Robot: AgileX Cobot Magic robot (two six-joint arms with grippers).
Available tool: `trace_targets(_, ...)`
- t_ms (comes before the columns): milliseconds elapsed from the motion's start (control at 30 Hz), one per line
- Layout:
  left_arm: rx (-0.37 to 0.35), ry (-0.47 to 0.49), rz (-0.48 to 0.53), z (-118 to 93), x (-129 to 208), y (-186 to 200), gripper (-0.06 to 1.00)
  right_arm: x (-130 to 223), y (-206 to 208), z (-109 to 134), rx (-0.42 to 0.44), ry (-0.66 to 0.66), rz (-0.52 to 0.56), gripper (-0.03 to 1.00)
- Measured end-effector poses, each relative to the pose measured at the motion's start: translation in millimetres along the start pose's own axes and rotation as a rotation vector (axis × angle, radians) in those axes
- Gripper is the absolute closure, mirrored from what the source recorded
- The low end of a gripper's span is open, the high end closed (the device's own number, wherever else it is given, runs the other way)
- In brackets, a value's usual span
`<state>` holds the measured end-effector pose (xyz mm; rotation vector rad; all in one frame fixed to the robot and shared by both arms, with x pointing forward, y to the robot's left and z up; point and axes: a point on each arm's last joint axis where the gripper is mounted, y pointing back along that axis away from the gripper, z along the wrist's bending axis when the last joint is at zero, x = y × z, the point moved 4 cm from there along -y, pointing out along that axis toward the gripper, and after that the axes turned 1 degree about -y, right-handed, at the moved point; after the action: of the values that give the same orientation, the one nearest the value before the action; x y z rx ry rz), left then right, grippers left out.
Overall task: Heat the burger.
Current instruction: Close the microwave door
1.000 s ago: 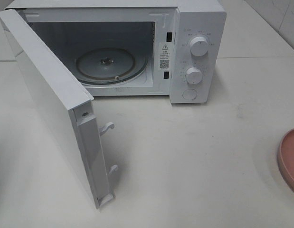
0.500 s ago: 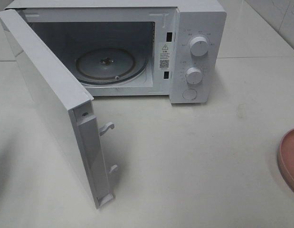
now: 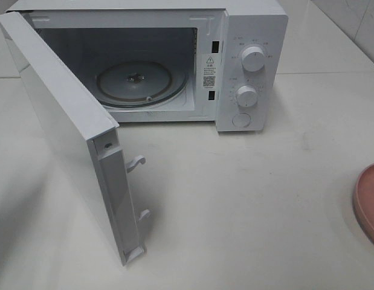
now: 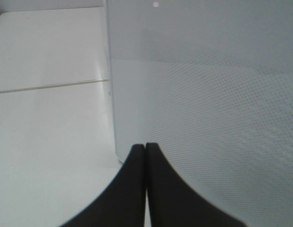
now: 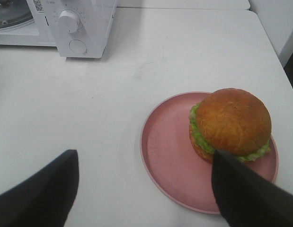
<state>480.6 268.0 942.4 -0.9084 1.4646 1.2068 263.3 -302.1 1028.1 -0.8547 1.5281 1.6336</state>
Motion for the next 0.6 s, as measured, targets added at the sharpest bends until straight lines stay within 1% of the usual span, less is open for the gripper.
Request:
trace_targets(67, 0.026, 0.009, 0.008, -9, 5, -6, 0.94, 0, 0, 0, 0.0, 0.0, 0.0, 0.22)
trace_targets(167, 0.029, 0.021, 0.002, -12, 7, -8, 0.94, 0, 0, 0, 0.0, 0.0, 0.0, 0.22)
trace_targets(200, 0.038, 0.025, -0.002, -18, 8, -10, 0.94, 0, 0, 0, 0.0, 0.0, 0.0, 0.22)
trace_targets(400, 0.064, 0.016, 0.007, -29, 13, -15, 0.94, 0, 0, 0, 0.0, 0.0, 0.0, 0.22)
trace_targets(600, 0.078, 0.02, -0.023, -37, 5, -25, 0.94, 0, 0, 0, 0.0, 0.0, 0.0, 0.22)
